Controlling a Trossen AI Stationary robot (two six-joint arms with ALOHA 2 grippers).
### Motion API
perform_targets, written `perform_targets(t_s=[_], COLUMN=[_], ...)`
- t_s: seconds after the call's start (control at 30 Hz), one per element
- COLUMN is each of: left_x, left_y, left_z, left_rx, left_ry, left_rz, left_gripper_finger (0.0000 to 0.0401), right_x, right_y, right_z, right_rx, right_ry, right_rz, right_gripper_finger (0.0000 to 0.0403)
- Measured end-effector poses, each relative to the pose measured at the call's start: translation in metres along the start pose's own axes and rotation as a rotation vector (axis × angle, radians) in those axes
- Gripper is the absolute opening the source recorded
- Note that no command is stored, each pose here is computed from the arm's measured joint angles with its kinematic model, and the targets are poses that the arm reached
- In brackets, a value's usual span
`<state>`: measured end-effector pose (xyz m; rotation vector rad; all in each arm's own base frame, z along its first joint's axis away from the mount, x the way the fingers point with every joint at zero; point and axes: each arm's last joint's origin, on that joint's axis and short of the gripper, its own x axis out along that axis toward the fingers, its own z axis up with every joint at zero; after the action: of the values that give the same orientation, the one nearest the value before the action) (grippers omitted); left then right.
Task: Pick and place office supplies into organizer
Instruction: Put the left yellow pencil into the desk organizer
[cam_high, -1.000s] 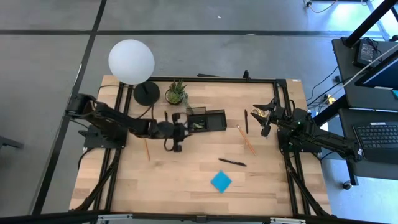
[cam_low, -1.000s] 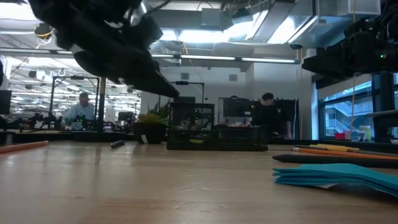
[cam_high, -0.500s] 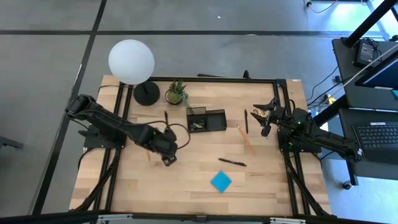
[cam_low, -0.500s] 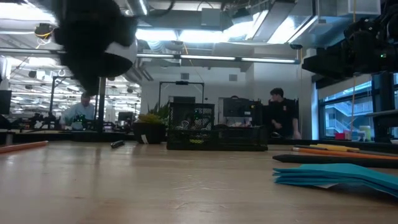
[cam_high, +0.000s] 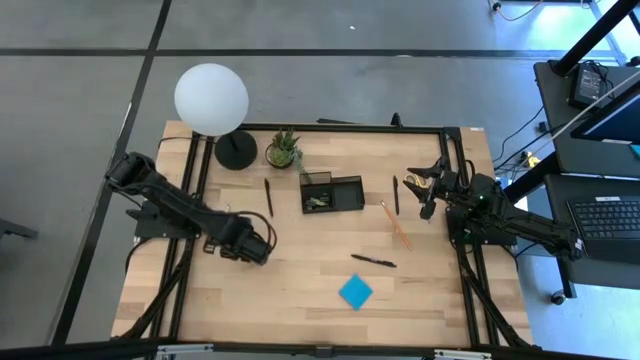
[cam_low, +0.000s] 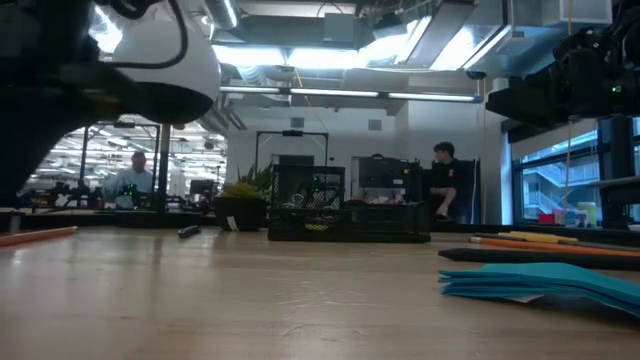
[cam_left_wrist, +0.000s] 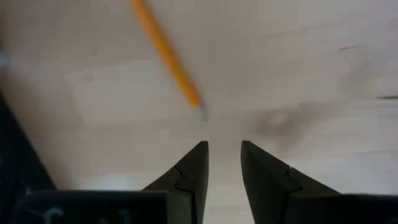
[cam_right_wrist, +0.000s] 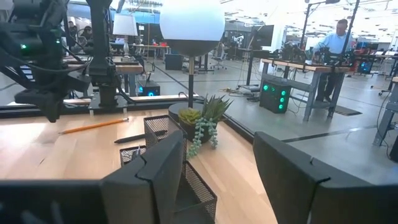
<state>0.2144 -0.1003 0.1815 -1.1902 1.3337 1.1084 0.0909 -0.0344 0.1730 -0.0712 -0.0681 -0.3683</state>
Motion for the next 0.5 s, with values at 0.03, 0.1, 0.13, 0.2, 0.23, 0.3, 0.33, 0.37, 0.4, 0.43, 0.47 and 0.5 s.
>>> perform_targets(t_s=[0.03,0.1,0.13,0.2,0.23,0.3,0.33,0.37,0.4,0.43,0.47,0.5], left_x=[0.001,0.003,0.004,0.006,0.007,0.01,0.012,0.014,0.016,0.018,0.02,0.021], left_y=[0.001,0.003,0.004,0.005,0.005,0.006,0.008,0.009,0.01,0.011,0.011,0.01], left_z=[0.0,-0.001,0.0,0.001,0.001,0.004,0.005,0.006,0.007,0.008,0.008,0.009], left_rx=[-0.021,-0.051,-0.063,-0.076,-0.079,-0.084,-0.079,-0.064,-0.041,-0.018,0.01,0.044], left_ry=[0.005,0.004,0.003,-0.001,-0.003,-0.003,-0.003,0.007,0.022,0.036,0.044,0.048], left_rz=[0.011,0.019,0.021,0.028,0.027,0.033,0.04,0.049,0.056,0.059,0.055,0.046], left_gripper_finger=[0.0088,0.0088,0.0088,0.0088,0.0088,0.0088,0.0088,0.0088,0.0088,0.0088,0.0088,0.0088], right_x=[0.0,0.0,0.0,0.0,0.0,0.0,0.0,0.0,0.0,0.0,0.0,0.0], right_y=[0.0,0.0,0.0,0.0,0.0,0.0,0.0,0.0,0.0,0.0,0.0,0.0], right_z=[0.0,0.0,0.0,0.0,0.0,0.0,0.0,0.0,0.0,0.0,0.0,0.0], right_rx=[0.0,0.001,0.001,0.0,0.0,0.0,0.0,0.0,0.0,0.0,0.0,0.0], right_ry=[0.0,0.0,0.0,0.0,0.0,0.0,0.0,0.0,0.0,0.0,0.0,0.0], right_rz=[0.0,0.0,0.0,0.0,0.0,0.0,0.0,0.0,0.0,0.0,0.0,0.0], right_gripper_finger=[0.02,0.02,0.02,0.02,0.02,0.02,0.02,0.02,0.02,0.02,0.02,0.02])
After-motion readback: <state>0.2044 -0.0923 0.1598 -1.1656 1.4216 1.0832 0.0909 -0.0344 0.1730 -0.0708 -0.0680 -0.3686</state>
